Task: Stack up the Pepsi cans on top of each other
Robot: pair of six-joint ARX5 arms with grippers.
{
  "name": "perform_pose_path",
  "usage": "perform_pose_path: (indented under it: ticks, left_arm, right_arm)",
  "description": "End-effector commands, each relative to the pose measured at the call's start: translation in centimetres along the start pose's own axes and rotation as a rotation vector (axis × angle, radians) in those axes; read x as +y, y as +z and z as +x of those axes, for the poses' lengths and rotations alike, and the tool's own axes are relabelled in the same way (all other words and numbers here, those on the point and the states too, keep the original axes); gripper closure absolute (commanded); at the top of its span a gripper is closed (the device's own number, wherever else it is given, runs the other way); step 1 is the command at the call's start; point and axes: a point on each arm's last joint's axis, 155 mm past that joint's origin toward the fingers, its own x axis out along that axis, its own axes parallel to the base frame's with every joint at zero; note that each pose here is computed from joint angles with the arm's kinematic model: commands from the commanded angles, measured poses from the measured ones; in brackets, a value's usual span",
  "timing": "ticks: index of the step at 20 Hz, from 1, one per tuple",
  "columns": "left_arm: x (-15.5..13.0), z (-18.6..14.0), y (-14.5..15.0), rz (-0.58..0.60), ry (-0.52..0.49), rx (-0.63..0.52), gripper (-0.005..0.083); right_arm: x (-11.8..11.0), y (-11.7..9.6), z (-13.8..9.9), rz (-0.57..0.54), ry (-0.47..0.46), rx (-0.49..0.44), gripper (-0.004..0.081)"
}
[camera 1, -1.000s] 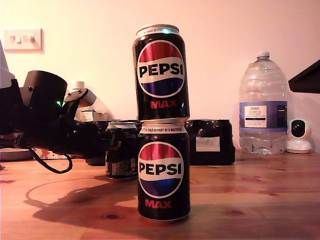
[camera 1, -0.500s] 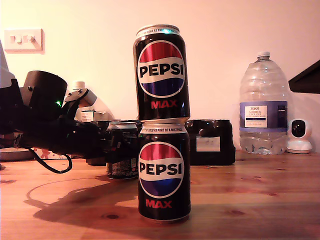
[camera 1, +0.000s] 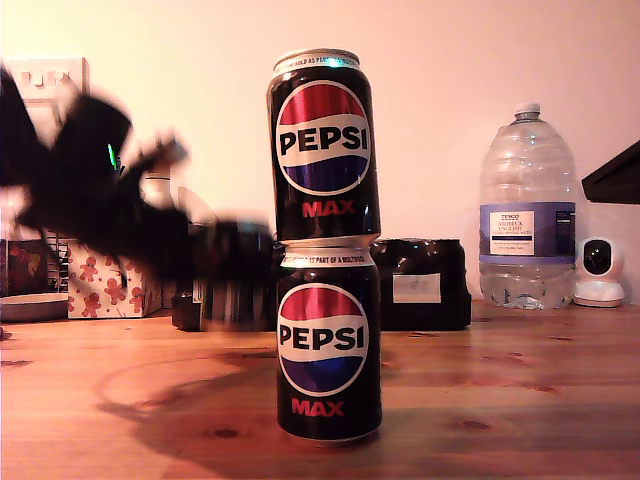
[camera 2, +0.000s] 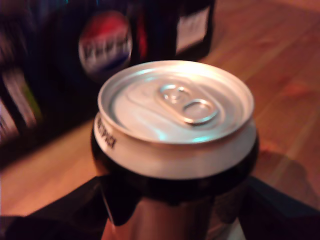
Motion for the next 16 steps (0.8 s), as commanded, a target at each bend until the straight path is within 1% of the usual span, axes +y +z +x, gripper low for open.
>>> perform_pose_path:
  ticks: [1, 7, 11, 16]
  left_arm:
    - [-0.4, -1.5, 3.9, 0.066, 0.0, -0.082, 0.0468]
    - [-1.4, -3.9, 6.4, 0.077, 0.001, -0.087, 0.0468]
    - [-2.1, -5.7, 8.1, 0.085, 0.002, -0.101, 0.0468]
    - [-3.3, -8.2, 9.8, 0.087, 0.0, -0.105, 0.0468]
  right_arm:
    - [0.2, 0.6, -0.1, -0.003, 0.006, -0.014, 0.0782]
    - [0.1, 0.0, -0.1, 0.001, 0.004, 0.008, 0.0782]
    - [0.0, -1.3, -0.2, 0.008, 0.0, 0.061, 0.0782]
    - [0.0, -2.5, -0.3, 0.015, -0.004, 0.106, 0.0782]
